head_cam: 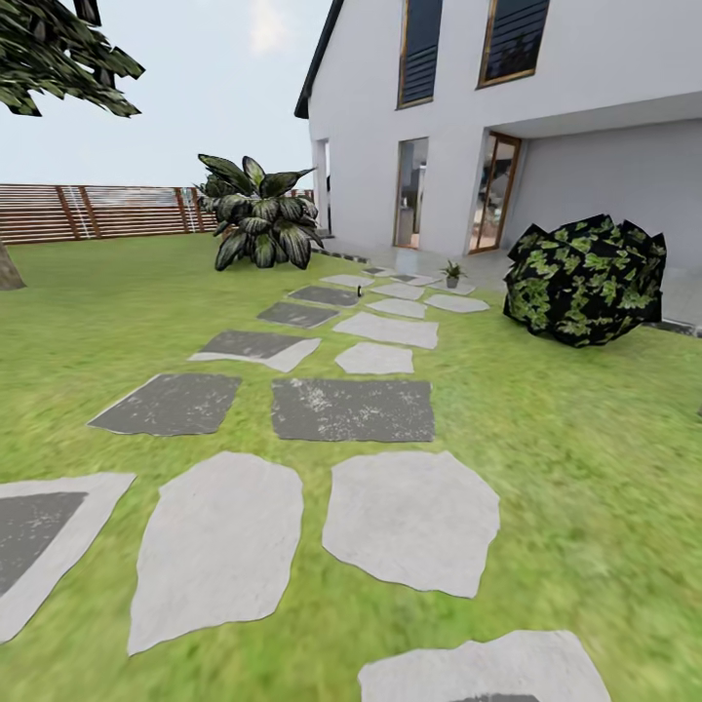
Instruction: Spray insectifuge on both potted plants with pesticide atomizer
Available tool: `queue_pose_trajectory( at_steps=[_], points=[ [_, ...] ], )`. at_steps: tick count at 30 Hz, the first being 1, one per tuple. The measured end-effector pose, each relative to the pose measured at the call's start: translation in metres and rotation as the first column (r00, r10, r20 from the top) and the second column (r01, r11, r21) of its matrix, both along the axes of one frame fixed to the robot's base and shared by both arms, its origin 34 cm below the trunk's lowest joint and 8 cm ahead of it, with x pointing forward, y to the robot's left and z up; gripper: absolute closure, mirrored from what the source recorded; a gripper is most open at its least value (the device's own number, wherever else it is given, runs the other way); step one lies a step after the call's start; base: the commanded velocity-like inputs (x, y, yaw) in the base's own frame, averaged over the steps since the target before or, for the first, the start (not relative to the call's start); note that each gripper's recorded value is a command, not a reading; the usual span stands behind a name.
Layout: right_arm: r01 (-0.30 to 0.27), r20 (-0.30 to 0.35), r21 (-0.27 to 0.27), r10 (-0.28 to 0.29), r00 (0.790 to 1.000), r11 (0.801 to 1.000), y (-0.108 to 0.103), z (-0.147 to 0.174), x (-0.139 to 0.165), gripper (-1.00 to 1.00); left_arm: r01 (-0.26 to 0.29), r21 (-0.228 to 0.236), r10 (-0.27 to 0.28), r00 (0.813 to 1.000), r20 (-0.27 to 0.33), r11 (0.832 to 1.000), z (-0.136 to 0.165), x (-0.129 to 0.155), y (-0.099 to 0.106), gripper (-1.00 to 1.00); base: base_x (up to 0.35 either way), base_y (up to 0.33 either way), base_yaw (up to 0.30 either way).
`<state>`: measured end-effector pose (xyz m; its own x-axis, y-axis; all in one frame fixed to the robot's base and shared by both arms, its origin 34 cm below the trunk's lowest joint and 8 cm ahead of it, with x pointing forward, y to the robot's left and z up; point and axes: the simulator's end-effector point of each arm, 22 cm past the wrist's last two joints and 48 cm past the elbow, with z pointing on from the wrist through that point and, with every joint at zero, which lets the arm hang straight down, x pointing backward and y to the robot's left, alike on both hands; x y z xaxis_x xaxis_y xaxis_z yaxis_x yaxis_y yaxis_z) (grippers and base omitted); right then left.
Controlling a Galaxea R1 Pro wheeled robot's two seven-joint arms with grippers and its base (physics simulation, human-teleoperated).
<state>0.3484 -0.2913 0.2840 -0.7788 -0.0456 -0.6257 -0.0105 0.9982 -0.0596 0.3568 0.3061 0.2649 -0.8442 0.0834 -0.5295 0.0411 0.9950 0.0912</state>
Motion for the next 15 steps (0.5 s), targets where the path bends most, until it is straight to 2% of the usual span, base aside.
queue_pose_trajectory(
  at_steps=[15],
  points=[
    [0.0, 0.0, 0.0, 0.0, 1.0, 1.0, 0.0, 0.0, 0.0, -1.0, 0.0, 0.0, 0.0, 1.0, 0.0, 1.0, 0.0, -0.0001, 0.0, -1.0, 0.338, 0.0, 0.0]
  ],
)
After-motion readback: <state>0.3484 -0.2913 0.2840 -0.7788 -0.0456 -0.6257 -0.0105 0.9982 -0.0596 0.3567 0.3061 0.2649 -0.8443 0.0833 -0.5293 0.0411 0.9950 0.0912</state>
